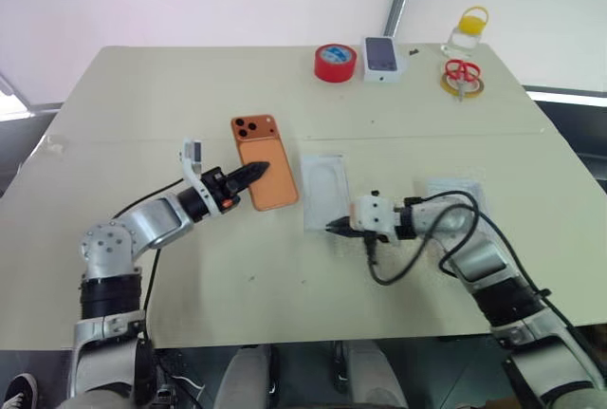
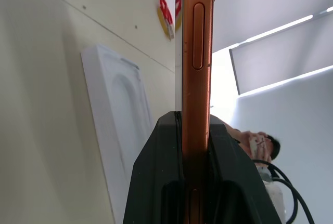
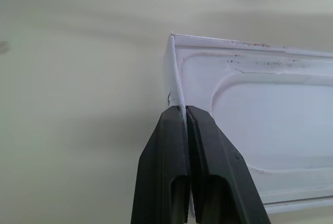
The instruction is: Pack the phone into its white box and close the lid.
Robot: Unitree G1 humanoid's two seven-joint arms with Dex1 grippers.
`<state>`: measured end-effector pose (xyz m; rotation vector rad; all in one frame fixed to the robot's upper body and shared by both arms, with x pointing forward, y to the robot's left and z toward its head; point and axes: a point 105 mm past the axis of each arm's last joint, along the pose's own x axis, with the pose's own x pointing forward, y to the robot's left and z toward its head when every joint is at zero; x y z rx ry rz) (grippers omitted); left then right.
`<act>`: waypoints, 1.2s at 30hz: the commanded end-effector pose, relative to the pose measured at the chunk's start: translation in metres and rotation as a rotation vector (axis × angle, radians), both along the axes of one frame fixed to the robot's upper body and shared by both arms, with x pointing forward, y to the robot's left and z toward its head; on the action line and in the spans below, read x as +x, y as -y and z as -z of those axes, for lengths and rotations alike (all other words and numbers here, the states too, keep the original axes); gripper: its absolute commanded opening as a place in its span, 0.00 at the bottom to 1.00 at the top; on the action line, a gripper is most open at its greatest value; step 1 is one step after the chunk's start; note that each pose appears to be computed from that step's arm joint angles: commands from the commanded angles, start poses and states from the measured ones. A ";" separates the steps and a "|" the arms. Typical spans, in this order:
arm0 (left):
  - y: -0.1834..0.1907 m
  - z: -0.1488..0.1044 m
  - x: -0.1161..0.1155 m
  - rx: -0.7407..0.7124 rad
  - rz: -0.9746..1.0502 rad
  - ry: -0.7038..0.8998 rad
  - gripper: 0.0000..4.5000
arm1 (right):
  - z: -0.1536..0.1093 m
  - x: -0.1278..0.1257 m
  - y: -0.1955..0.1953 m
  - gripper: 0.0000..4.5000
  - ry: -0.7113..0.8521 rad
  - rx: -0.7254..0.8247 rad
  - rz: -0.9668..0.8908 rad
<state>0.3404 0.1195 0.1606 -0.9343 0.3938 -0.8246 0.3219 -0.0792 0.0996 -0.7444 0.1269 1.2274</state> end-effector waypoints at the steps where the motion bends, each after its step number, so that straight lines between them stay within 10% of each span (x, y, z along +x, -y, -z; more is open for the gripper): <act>1: 0.021 -0.003 -0.001 -0.006 0.071 0.058 0.01 | -0.006 -0.004 -0.013 0.01 0.009 0.021 -0.007; 7: 0.037 0.009 -0.001 0.015 0.157 0.056 0.01 | -0.012 -0.016 -0.016 0.21 -0.036 0.061 -0.022; 12: 0.038 0.010 0.012 0.039 0.194 0.065 0.01 | -0.021 -0.026 -0.005 0.78 -0.037 0.059 -0.053; 25: 0.059 0.018 0.037 0.058 0.264 0.056 0.01 | -0.041 0.007 0.061 0.78 0.026 0.060 0.167; 34: 0.069 0.023 0.035 0.136 0.303 0.031 0.95 | -0.034 0.006 0.058 0.80 0.022 0.062 0.173; 36: 0.069 0.019 0.034 0.147 0.303 0.034 0.95 | -0.034 0.007 0.058 0.80 0.029 0.060 0.170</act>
